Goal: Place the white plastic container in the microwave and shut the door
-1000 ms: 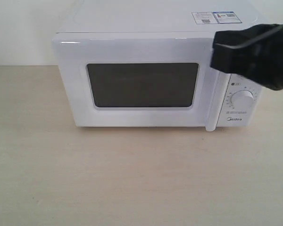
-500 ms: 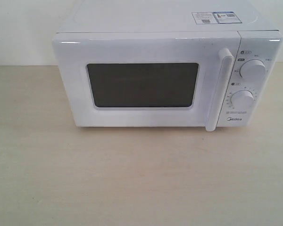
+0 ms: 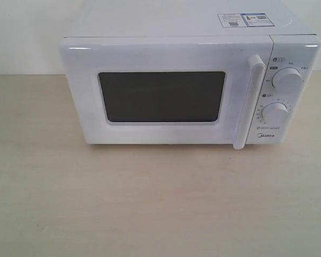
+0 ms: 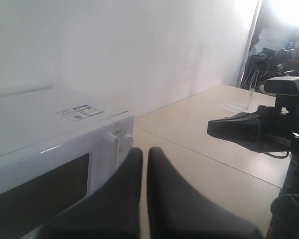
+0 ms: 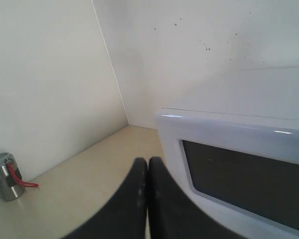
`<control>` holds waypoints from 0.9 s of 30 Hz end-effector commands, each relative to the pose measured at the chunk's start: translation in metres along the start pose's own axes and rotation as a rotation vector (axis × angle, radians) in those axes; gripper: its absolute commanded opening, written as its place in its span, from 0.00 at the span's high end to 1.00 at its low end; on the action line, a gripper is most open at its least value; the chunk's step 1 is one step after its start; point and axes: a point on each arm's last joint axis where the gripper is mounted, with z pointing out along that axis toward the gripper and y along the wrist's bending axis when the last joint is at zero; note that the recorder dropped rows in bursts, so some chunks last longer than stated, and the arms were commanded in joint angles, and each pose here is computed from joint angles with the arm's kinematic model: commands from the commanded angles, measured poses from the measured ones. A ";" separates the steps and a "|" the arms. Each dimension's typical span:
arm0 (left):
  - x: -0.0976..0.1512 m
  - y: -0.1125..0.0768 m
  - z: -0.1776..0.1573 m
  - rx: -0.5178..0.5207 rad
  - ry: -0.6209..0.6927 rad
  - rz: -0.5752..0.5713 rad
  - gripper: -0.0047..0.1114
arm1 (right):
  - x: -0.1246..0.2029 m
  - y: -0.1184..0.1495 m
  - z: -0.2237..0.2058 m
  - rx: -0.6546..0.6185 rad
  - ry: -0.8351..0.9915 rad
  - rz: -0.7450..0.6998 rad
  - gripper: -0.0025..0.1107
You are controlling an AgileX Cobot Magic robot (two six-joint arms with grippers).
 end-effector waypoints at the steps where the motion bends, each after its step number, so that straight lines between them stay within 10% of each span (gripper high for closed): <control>1: 0.001 0.000 0.001 0.007 -0.005 -0.019 0.92 | 0.001 0.000 0.000 -0.006 0.007 -0.019 0.98; 17: -0.001 0.001 -0.005 -0.028 -0.010 0.108 0.92 | 0.001 0.000 0.000 -0.006 0.007 -0.015 0.98; 22: -0.007 -0.002 -0.054 -0.277 -0.065 0.265 0.92 | 0.000 -0.001 0.000 0.011 -0.008 -0.004 0.98; 27: 0.009 -0.009 -0.102 -0.693 -0.134 0.125 0.92 | 0.000 -0.001 0.000 0.011 -0.008 -0.002 0.98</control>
